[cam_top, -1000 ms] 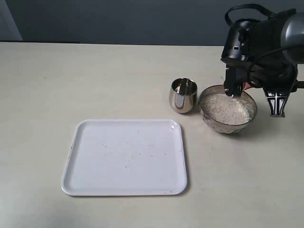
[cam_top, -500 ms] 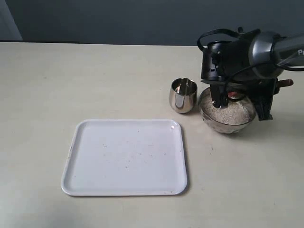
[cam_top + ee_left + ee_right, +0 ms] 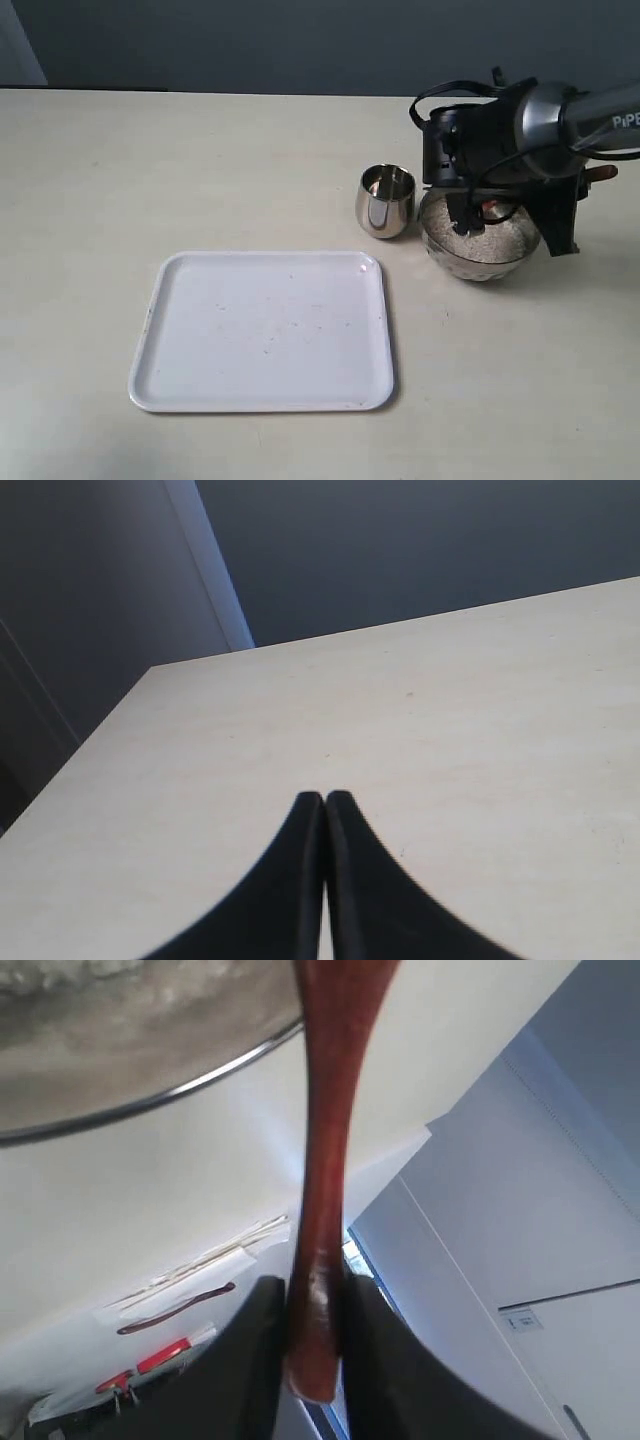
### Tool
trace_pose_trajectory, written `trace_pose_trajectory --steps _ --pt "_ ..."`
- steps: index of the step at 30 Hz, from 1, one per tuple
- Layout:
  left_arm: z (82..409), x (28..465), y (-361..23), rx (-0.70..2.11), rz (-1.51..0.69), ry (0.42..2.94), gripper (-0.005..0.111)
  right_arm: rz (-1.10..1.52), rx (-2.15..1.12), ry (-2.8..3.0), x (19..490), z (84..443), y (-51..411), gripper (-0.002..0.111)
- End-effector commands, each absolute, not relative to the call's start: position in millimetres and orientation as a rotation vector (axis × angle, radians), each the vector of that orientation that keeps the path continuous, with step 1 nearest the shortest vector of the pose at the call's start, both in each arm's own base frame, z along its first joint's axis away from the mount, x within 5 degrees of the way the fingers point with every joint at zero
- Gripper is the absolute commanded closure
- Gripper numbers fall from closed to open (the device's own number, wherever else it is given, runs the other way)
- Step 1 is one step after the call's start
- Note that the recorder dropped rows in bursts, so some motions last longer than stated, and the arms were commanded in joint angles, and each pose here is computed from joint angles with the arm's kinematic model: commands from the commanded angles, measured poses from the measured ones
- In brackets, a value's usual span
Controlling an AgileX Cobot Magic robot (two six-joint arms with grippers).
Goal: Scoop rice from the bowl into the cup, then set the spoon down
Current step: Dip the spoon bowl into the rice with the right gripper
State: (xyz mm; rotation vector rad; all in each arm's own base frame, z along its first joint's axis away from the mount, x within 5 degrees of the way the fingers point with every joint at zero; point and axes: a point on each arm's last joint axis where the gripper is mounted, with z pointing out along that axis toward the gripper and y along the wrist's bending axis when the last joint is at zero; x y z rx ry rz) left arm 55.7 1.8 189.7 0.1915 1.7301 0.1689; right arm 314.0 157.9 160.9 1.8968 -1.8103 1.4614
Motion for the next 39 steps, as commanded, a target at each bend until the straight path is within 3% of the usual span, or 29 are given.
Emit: trace_pose_trajectory --steps 1,39 --pt "191.8 55.5 1.4 0.185 0.158 1.712 0.106 1.509 1.891 -1.792 313.5 160.5 155.3 0.109" --pt "191.8 55.5 1.4 0.185 0.158 1.712 0.106 1.251 1.965 -1.761 290.5 149.6 172.0 0.109"
